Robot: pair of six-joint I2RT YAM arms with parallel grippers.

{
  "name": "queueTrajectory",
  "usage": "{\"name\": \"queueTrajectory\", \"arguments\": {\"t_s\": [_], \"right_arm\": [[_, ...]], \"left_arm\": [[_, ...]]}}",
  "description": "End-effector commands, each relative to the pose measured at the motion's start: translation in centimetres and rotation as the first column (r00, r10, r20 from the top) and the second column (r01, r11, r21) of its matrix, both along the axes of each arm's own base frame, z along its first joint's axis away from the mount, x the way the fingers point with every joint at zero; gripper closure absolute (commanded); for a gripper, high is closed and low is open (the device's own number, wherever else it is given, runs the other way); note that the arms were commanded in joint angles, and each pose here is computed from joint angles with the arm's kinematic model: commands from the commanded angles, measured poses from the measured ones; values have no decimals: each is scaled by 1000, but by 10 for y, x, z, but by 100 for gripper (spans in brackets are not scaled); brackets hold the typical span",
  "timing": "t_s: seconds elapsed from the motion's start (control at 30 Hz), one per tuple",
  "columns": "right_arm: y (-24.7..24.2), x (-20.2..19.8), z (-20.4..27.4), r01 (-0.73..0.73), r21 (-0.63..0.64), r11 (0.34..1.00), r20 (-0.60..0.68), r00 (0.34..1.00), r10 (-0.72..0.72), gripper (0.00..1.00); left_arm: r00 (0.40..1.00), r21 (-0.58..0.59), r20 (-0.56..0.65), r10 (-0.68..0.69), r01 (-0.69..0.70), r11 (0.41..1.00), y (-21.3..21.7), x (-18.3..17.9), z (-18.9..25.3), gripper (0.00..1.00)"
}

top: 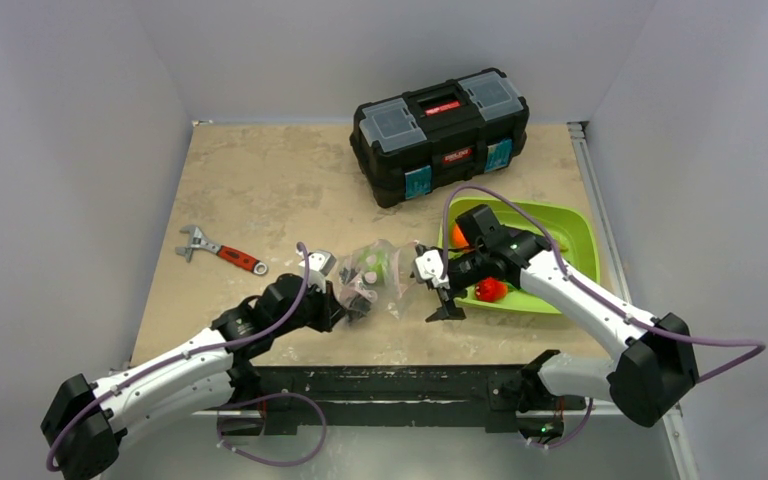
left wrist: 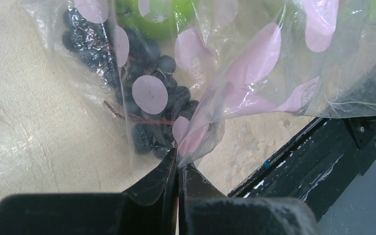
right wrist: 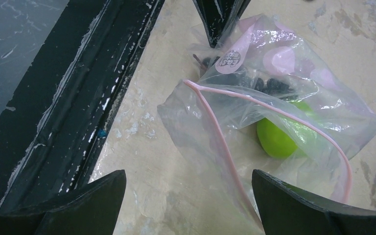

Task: Open the zip-top bag and remove the fake food
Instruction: Pick up the fake fruit from the zipper food storage bag.

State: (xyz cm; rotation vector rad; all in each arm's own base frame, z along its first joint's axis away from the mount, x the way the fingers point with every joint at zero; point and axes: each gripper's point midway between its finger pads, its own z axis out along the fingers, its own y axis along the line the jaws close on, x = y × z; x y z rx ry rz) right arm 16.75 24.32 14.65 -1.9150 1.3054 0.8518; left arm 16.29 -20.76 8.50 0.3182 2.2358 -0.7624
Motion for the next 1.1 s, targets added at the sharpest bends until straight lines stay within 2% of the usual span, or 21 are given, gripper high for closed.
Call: {"name": "queueTrajectory", "arguments": {"t_s": [0.0, 0.43, 0.73, 0.87, 1.07], "right_arm": [[4, -1, -3, 5, -3, 1000, -6, 1000, -5, 1], [16, -7, 0, -18, -6, 1000, -19, 1000, 18, 6], [28, -3, 16, 9, 14, 1000, -52, 999, -8, 15], [26, -3, 40, 13, 45, 999, -115, 993, -7, 15], [2, 23, 69, 120, 148, 982, -219, 972, -85, 16]], "left_arm": [[1000, -49, 22, 9, -8, 999, -6, 5, 7, 100], [1000, -52, 16, 12, -11, 999, -7, 6, 4, 100], [1000, -58, 2, -5, 5, 998, -12, 5, 4, 100], [1000, -47, -1, 0, 0, 999, -9, 4, 1, 100], [1000, -36, -1, 3, -3, 999, -6, 3, -4, 100]]}}
